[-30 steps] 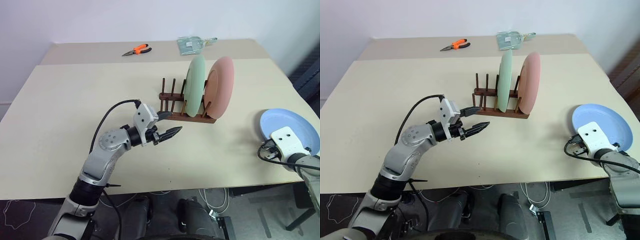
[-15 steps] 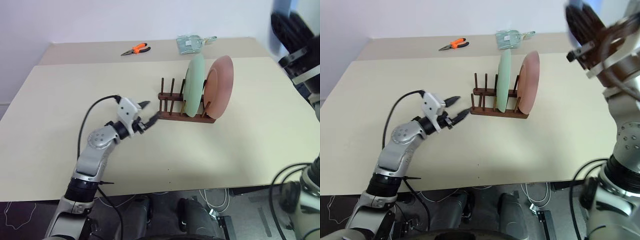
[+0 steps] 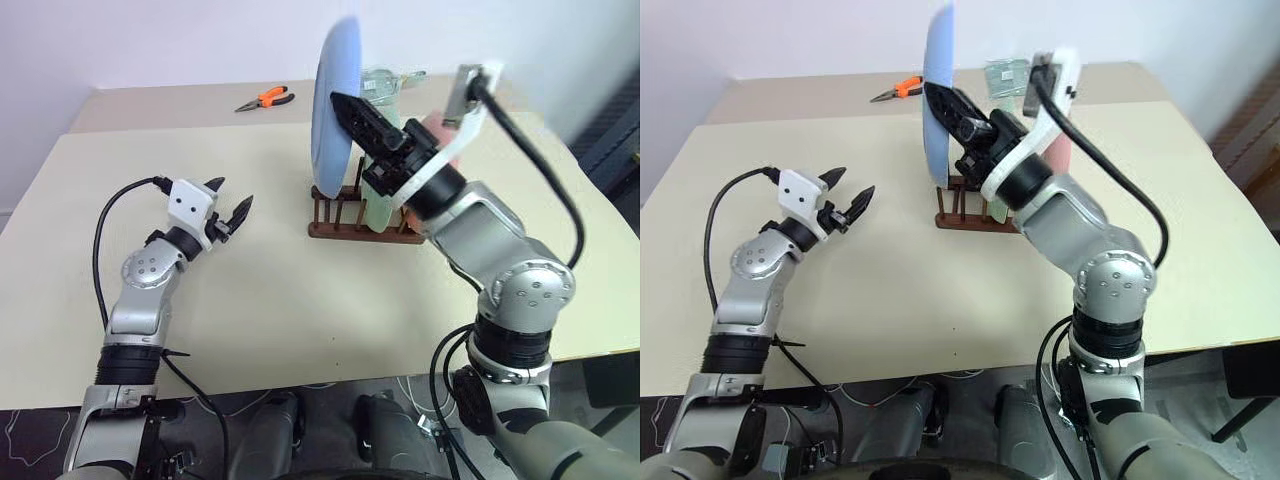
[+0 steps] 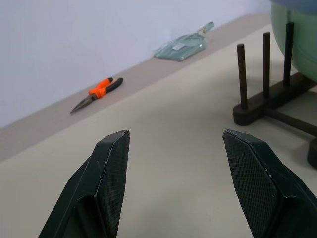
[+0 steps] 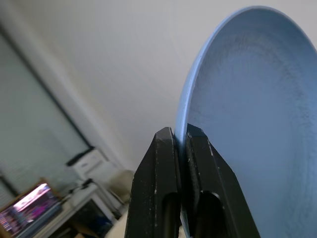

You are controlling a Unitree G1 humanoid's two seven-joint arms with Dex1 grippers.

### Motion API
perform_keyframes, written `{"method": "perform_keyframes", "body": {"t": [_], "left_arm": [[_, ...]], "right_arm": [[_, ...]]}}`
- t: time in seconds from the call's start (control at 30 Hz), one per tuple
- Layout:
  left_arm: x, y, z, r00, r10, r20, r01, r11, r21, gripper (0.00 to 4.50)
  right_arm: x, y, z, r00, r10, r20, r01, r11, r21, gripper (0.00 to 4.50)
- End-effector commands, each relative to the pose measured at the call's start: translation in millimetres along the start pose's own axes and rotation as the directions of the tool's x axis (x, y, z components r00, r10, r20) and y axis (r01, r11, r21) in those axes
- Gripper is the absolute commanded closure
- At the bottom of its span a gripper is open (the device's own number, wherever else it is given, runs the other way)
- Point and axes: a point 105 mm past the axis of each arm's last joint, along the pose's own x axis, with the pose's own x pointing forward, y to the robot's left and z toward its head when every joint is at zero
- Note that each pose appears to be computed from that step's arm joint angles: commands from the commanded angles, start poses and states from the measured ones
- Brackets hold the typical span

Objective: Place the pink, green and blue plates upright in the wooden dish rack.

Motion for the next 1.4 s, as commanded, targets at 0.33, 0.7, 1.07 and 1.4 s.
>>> {"method": "perform_keyframes", "body": {"t": [0.33,0.7,1.07,1.4], "left_arm": [[3.8,-21.2,22.0,0.997,-0.048,0.064,0.049,0.999,-0.009,1.43],[4.8,-30.0,21.8,0.996,-0.065,0.063,0.066,0.997,-0.025,1.43],[-1.8,-18.6,10.5,0.999,-0.051,0.009,0.051,0.998,0.020,1.43],[-20.3,-11.1,-22.8,0.989,-0.079,-0.127,0.089,0.993,0.076,1.43]], "right_arm": [[19.9,-25.9,-13.5,0.991,-0.110,-0.075,0.109,0.994,-0.016,4.18],[22.0,2.4,1.6,0.993,-0.001,-0.120,-0.054,0.891,-0.450,1.26],[-101.0,-50.6,92.5,0.970,-0.211,-0.117,0.028,0.578,-0.816,1.26],[-237.7,-155.0,36.1,0.734,-0.624,-0.267,0.174,0.553,-0.815,1.26]]}}
